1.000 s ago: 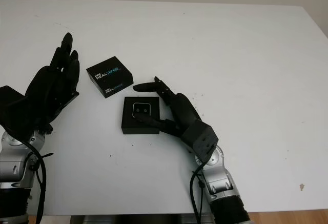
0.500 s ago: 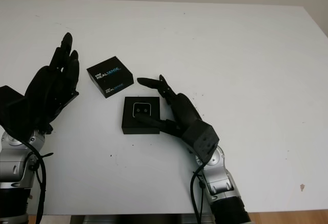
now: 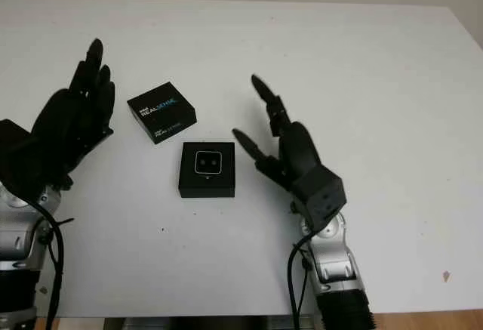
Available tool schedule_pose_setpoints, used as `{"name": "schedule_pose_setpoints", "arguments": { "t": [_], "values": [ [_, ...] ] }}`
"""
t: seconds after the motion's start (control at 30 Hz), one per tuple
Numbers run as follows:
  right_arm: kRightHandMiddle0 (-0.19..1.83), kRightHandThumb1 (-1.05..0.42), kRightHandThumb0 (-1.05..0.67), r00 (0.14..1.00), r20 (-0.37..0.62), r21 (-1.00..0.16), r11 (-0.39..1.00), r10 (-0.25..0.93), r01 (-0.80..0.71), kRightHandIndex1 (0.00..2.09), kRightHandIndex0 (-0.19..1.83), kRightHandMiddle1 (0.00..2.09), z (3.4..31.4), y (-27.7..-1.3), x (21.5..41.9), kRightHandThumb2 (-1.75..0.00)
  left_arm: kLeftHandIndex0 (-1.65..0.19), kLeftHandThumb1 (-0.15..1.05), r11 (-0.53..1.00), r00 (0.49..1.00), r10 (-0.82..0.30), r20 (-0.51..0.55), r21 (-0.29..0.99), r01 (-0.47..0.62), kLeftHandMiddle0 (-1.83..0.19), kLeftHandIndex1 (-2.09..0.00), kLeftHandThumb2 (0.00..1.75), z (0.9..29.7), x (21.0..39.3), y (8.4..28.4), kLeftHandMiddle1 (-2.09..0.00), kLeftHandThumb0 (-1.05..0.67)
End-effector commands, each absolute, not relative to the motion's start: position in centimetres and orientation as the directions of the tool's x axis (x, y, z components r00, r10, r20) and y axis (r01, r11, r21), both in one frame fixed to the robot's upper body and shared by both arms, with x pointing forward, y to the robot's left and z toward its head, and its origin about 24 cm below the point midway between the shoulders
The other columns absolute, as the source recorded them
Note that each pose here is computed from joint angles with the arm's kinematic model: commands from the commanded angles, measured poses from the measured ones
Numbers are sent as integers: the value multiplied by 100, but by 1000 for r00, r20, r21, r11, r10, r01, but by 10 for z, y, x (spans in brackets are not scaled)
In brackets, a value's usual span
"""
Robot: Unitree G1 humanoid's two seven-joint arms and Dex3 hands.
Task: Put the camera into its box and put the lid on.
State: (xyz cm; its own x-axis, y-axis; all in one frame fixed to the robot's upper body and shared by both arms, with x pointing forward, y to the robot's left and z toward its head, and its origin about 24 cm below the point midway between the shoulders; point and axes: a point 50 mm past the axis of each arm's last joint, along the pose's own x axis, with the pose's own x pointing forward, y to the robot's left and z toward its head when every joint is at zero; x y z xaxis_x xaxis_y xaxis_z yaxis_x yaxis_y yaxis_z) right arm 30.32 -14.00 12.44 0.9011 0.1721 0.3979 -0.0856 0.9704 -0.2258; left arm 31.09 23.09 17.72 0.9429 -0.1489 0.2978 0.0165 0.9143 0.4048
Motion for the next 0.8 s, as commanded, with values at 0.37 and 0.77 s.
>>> {"name": "schedule_pose_setpoints", "arguments": {
  "t": [0.37,0.77],
  "values": [
    [-1,-105,-78,852,519,-194,980,74,33,7,-1,22,174,-179,313,-39,19,105,628,954,-246,173,778,21,11,0,13,220,341,220,-5,-83],
    [-8,-105,-73,872,488,-210,975,46,66,4,-7,16,175,-185,319,-40,19,105,476,977,-211,32,876,74,19,0,8,189,356,186,0,-93]
  ]
}}
